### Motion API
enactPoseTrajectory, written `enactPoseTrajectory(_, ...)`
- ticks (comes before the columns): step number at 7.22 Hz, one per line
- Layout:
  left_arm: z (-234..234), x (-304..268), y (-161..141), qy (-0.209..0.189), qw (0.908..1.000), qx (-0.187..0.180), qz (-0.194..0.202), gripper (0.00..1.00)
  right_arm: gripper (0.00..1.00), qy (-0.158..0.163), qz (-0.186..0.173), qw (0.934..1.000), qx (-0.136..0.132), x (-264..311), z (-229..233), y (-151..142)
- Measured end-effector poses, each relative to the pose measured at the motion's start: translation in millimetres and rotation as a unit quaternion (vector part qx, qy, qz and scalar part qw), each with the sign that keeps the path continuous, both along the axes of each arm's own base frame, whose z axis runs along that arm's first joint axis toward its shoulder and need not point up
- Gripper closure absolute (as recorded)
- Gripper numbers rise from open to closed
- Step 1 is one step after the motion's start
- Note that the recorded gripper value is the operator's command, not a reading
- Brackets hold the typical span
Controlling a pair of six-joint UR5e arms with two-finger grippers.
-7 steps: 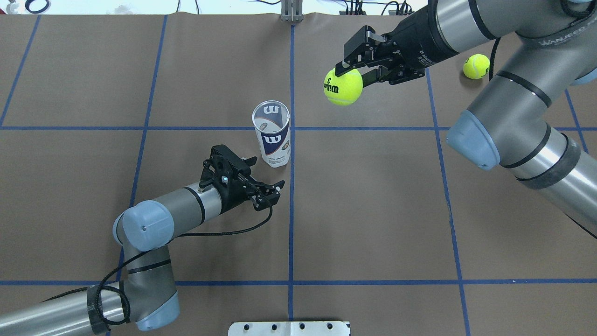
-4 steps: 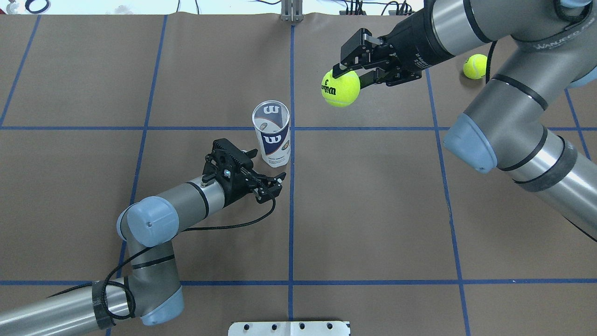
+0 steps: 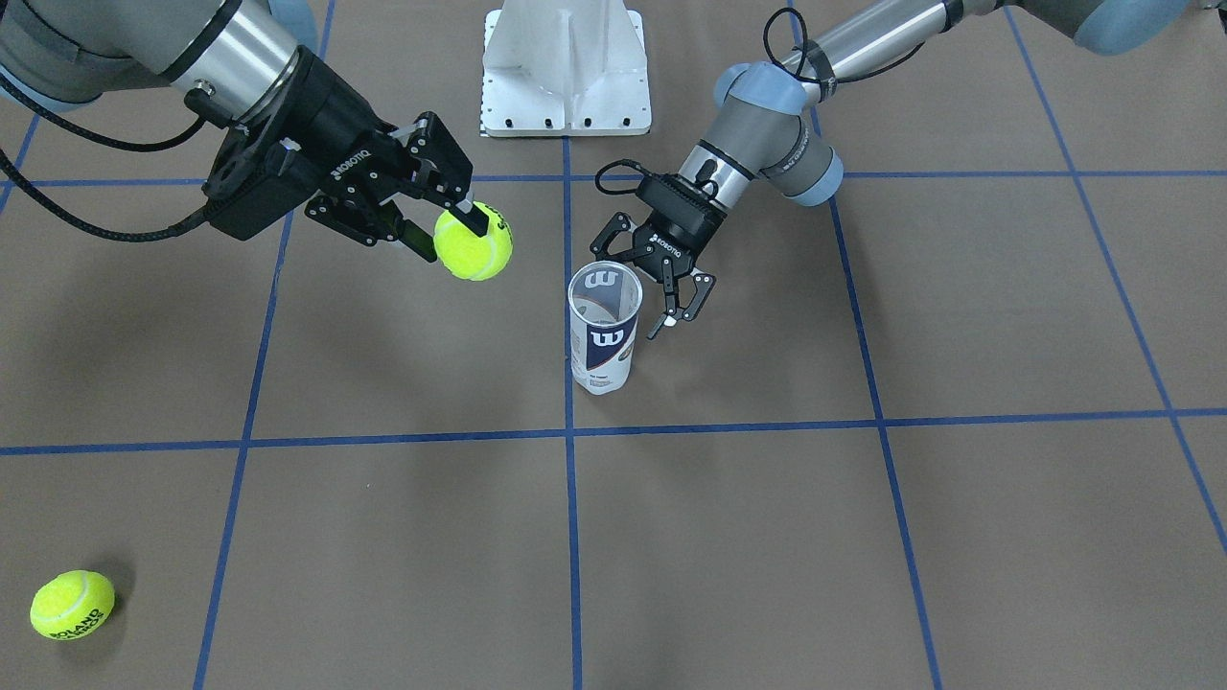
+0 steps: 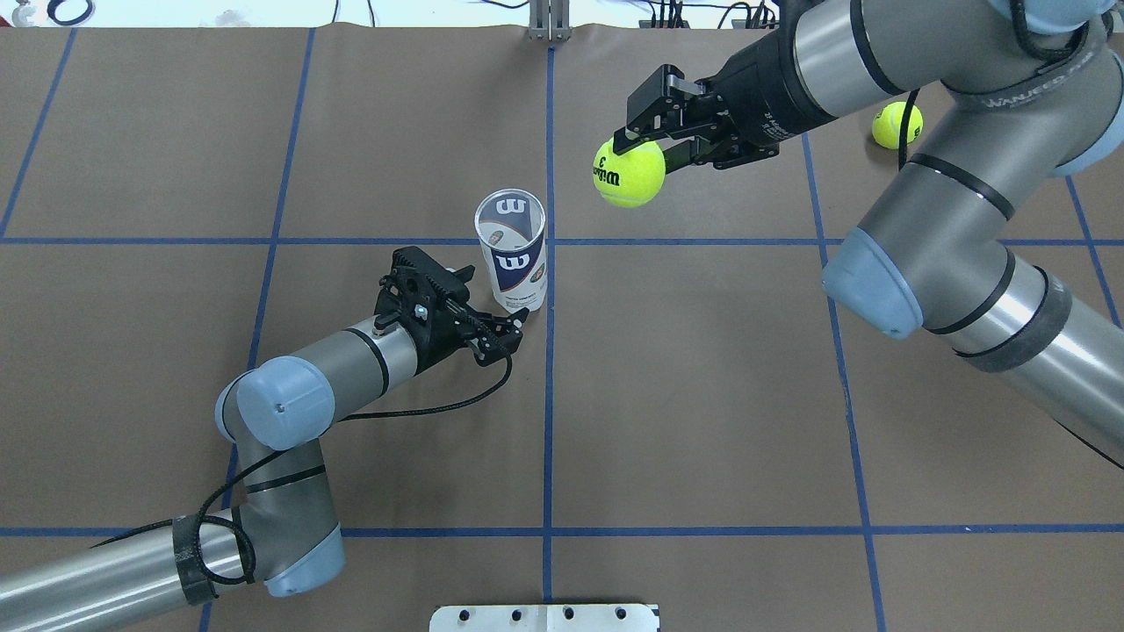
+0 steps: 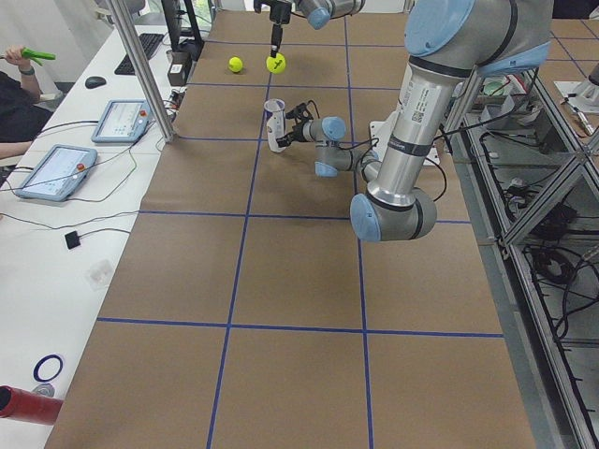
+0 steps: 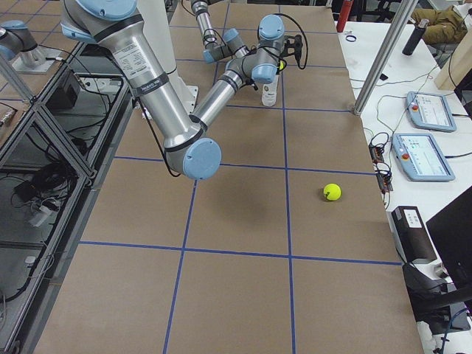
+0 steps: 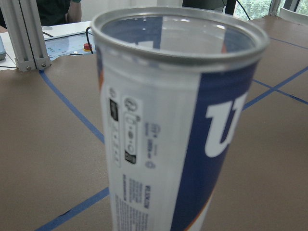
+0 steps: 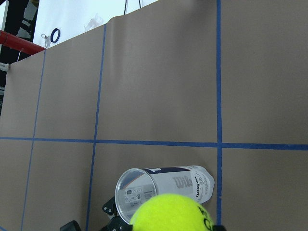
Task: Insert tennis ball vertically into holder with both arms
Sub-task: 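Grasp the upright can with the left gripper while the right gripper brings the ball near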
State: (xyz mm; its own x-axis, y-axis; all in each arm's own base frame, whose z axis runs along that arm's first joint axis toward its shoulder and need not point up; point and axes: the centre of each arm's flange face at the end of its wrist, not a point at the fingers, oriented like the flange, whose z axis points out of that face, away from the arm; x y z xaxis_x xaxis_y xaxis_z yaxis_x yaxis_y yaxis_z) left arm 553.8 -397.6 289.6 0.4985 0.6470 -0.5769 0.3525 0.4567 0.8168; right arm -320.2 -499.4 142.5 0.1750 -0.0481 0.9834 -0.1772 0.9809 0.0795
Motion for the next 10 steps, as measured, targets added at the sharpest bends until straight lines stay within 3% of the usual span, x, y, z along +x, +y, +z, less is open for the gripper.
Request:
enactPoseTrajectory(4, -14.2, 25.4, -14.2, -0.001, 0.9999, -0.001, -0.01, 0.01, 1.0, -0.004, 0.001, 1.0, 0.006, -1.8, -2.7, 1.2)
enactPoseTrajectory(10, -13.5, 17.6, -32.4, -0.005, 0.9996, -0.002, -0.026, 0.01, 1.0, -0.005, 0.004, 0.9999, 0.008, -9.2, -5.4, 4.1)
